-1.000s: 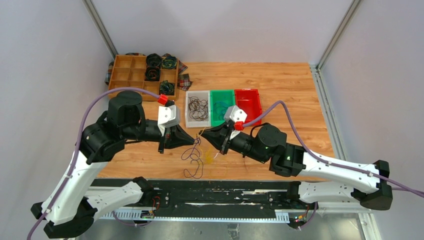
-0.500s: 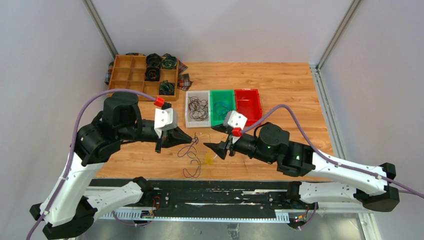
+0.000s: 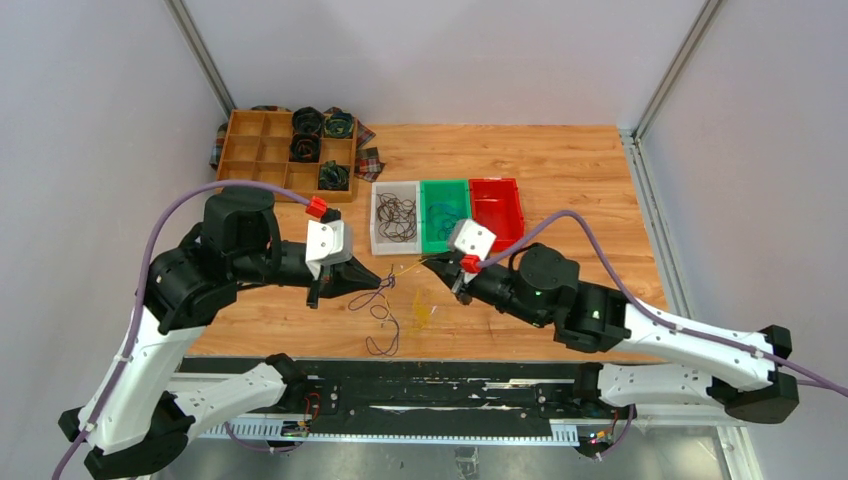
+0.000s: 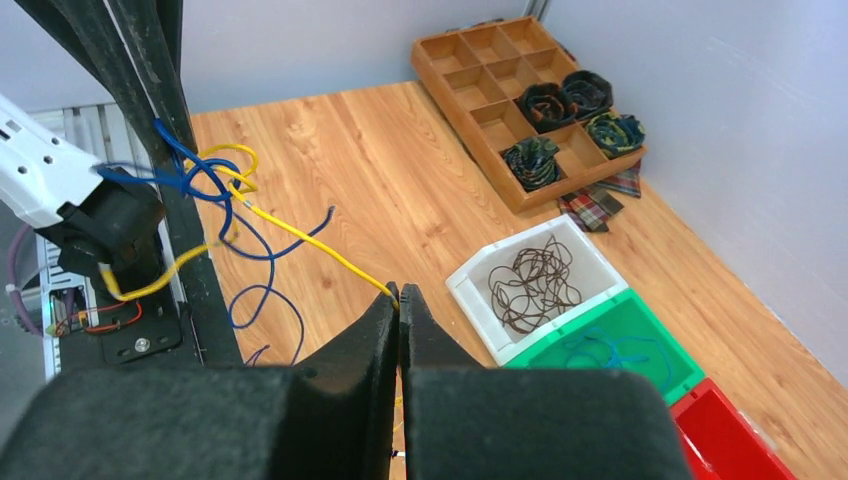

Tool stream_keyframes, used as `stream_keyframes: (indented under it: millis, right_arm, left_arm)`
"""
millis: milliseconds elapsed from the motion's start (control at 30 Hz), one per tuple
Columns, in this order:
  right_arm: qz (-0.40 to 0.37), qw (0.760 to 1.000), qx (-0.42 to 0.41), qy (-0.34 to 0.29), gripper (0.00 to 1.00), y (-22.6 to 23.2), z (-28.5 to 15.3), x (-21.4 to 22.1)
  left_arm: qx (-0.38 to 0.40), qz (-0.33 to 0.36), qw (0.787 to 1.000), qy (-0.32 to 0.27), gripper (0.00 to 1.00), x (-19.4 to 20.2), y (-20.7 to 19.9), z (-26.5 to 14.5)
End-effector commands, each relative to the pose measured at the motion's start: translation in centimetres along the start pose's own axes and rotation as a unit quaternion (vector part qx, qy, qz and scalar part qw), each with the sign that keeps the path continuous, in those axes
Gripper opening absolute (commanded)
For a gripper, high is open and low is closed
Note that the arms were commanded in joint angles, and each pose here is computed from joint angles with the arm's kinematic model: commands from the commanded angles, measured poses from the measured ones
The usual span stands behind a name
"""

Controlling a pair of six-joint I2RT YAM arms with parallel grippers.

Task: Untangle the cables
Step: Untie the cable.

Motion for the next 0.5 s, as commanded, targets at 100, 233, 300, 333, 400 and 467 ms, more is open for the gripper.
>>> stream_keyframes:
  millis: [100, 233, 300, 333, 400, 467]
  right_arm:
    - [0.037, 0.994, 0.1, -0.032, 0.01, -3.8, -3.5, 0.0]
    - [0.069, 0.988, 0.132, -0.041, 0.01, -5.5, -5.0, 0.4]
    - [0.078, 0.986, 0.143, -0.044, 0.01, -6.1, -5.5, 0.4]
    - [0.079, 0.985, 0.149, -0.044, 0.01, -6.4, -5.7, 0.4]
    - [0.082, 0.983, 0.159, -0.043, 0.01, -6.8, -6.1, 0.4]
    - [0.087, 0.982, 0.158, -0.049, 0.01, -7.0, -6.4, 0.1]
  left_arm:
    - [0.005, 0.017, 1.0, -0.015, 0.0, -1.1, -0.5, -0.7]
    - [0.007, 0.016, 1.0, -0.017, 0.0, -1.2, -0.6, -0.7]
    - [0.008, 0.015, 1.0, -0.017, 0.0, -1.2, -0.6, -0.7]
    - [0.008, 0.015, 1.0, -0.016, 0.0, -1.1, -0.6, -0.7]
    - [0.006, 0.015, 1.0, -0.016, 0.0, -1.1, -0.6, -0.8]
    - [0.005, 0.017, 1.0, -0.016, 0.0, -1.1, -0.6, -0.9]
Point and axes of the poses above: each gripper's point midway between its finger pads, its own z axis out along the fingers, its own y axis along the line the jaws close on, x = y × z, the point moved 5 cm from there along -z, back along the fingers, and after that the axes turned 2 degrees about z, right-handed, at the moved point
